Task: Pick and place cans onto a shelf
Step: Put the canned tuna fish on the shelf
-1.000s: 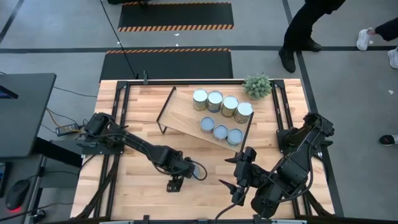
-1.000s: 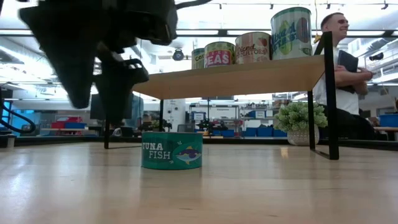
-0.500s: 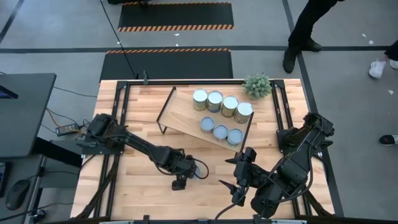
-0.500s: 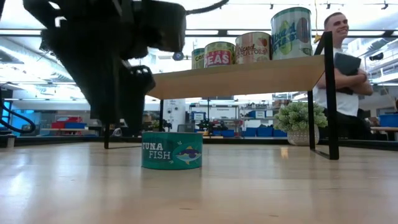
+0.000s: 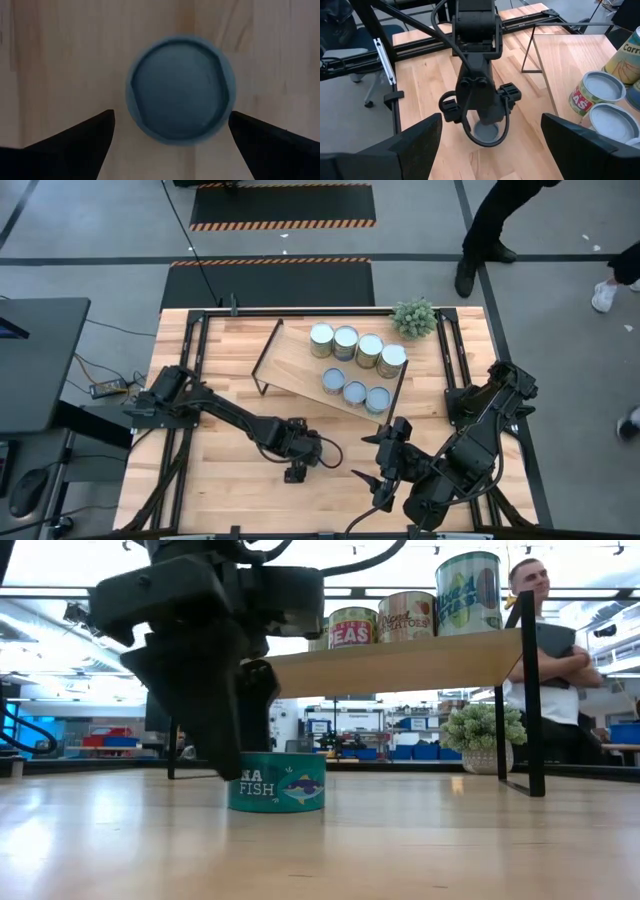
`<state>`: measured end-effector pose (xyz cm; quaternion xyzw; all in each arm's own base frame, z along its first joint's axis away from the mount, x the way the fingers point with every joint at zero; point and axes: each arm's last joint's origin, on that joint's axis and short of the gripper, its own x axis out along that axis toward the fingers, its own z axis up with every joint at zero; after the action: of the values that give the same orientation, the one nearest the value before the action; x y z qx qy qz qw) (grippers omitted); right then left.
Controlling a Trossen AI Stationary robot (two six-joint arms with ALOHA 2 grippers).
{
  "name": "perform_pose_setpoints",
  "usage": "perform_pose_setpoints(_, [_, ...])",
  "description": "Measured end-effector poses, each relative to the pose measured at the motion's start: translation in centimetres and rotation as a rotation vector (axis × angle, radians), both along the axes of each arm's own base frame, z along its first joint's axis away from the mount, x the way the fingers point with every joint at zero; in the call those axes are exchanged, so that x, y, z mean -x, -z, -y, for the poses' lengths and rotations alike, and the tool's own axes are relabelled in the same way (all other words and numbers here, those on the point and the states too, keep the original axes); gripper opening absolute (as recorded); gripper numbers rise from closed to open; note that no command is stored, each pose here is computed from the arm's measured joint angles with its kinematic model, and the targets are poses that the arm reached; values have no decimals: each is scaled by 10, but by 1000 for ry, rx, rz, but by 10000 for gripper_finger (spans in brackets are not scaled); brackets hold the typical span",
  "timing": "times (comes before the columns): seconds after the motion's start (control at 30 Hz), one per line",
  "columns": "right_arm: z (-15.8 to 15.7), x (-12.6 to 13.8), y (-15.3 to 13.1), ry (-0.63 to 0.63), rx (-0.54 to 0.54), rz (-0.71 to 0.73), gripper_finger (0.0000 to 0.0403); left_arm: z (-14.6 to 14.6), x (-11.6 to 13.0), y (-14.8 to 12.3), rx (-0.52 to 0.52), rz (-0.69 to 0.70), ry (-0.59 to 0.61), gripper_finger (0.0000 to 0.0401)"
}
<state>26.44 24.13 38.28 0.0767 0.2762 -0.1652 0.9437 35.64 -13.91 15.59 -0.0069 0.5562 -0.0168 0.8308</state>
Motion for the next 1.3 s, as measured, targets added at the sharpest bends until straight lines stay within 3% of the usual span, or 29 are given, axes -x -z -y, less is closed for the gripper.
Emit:
perform_pose_setpoints(0.47, [1,-1,0,10,-17,-5,348,-1,-14,12,10,71,47,391])
perform_pose_setpoints(0.77, [1,-1,1,7,-23,-12,348,2,-18,5,6,87,65,287])
perform_pose_setpoints(0.93, [3,1,2,6,-7,-30,348,4,-21,-23,0,22,88,287])
perform_pose_setpoints(1.1, [6,7,0,8,8,-55,348,0,-14,-81,18,-16,117,287])
perform_pose_setpoints(1.3, [10,17,-3,23,17,-65,348,-38,11,-145,-19,10,-34,287])
